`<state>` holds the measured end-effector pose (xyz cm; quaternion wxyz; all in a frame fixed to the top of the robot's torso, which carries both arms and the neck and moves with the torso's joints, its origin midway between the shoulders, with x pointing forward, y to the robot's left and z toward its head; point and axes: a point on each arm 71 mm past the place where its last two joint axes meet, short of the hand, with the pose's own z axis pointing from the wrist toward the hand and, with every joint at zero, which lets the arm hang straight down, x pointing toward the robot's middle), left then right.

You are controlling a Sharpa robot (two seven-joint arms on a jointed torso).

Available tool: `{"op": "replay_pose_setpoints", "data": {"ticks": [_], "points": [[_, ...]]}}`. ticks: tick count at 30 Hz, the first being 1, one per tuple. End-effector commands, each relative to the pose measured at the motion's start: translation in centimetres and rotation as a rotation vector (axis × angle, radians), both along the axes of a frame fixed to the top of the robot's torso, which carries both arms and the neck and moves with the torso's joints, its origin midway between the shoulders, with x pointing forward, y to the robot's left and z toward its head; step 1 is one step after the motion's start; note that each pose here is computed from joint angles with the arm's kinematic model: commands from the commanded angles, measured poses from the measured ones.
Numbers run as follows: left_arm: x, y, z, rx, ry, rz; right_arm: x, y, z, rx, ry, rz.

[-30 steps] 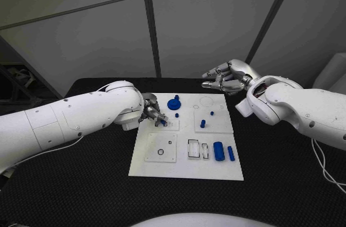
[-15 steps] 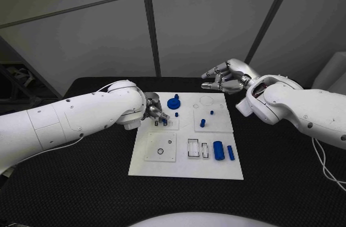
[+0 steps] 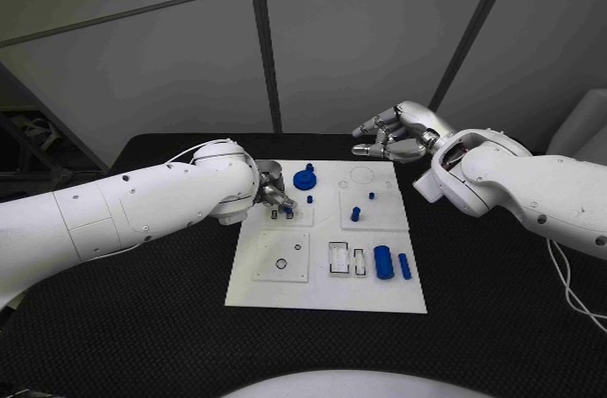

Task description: Assemble the parts on the task board

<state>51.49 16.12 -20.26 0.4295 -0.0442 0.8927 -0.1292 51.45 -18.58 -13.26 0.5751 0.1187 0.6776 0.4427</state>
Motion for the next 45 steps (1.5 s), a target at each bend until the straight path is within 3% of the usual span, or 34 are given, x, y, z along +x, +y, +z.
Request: {"op": "replay_pose_setpoints", "data": {"ticks": [1,18,45], "points": [[0.04,-0.13,0.10,0.042,-0.021,-0.041,-0.02,0.16,0.15,-0.006,-0.012,0.015],[-0.29,-0.52,-0.19,0.060,0.003,-0.072,0.00,0.23,0.12,-0.007,-0.009,0.017],[-0.13,-0.78,-0.21,0.049,-0.011,-0.061,0.01,0.35,0.10,-0.007,-0.007,0.020]]}}
